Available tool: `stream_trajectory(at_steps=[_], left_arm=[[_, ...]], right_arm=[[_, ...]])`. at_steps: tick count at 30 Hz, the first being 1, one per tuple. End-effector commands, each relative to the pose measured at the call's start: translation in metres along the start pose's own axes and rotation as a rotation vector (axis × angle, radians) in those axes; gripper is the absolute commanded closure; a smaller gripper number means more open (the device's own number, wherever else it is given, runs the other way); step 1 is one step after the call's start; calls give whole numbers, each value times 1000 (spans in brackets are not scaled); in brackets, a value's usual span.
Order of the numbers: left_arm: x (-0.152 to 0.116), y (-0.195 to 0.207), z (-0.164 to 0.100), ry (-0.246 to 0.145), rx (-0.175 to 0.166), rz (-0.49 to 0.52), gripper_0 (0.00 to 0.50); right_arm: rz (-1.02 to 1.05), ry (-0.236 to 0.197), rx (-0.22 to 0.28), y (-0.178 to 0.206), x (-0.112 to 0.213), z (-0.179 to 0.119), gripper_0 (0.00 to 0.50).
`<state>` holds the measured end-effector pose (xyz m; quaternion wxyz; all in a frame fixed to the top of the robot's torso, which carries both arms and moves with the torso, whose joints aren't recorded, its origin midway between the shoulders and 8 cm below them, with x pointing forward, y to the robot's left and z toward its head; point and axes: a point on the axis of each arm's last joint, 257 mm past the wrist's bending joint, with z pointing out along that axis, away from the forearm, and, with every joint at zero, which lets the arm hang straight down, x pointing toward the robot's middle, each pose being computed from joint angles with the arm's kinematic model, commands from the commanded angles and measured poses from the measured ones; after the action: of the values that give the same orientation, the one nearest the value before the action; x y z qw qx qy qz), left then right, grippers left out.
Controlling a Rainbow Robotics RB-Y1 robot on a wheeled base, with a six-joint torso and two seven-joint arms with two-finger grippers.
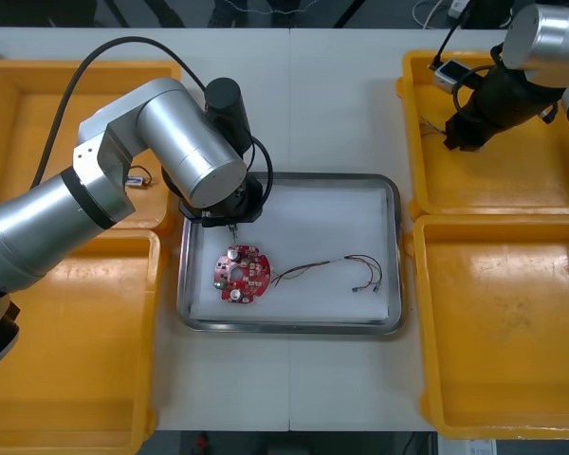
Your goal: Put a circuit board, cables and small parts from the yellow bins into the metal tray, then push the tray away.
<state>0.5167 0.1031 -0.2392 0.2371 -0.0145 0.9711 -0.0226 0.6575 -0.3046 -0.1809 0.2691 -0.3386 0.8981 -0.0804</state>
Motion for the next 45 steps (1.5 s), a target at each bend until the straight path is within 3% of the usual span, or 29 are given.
stream_trajectory(at_steps=[1, 7, 15, 16, 19, 20, 21, 25, 31, 35, 38, 45], left_arm=[[-17, -24, -14, -49, 31, 7, 0], [-25, -22, -23, -51, 44, -53, 0], [-34, -11, -61, -16, 19, -134, 0], [-35, -10, -64, -14, 18, -138, 0], [-44, -4, -82, -11, 24, -185, 0], [-49, -1, -88, -8, 32, -208, 0], [-54, 3, -95, -7, 38, -233, 0], [-68, 23, -116, -6, 44, -315, 0], [-83, 68, -142, -3, 21, -476, 0], [-94, 98, -157, -11, 16, -561, 0], [-104, 124, -165, -15, 12, -686, 0], [-113, 168, -163, 23, -45, -861, 0]], right_arm=[[-40, -78, 9, -1, -41, -15, 0], [-24, -85, 11, 0, -37, -7, 0], [-12, -71, -2, 7, -31, 1, 0], [-12, -69, -4, 7, -30, 1, 32], [-10, -60, -12, 9, -26, 4, 307], [-5, -55, -18, 11, -24, 5, 447], [0, -54, -22, 12, -23, 6, 500], [7, -56, -31, 14, -22, 6, 500], [-5, -59, -22, 10, -28, -1, 500], [-33, -52, -5, -1, -33, -18, 500], [-40, -39, -10, -6, -36, -37, 500], [-42, 14, -10, -16, -32, -81, 500]])
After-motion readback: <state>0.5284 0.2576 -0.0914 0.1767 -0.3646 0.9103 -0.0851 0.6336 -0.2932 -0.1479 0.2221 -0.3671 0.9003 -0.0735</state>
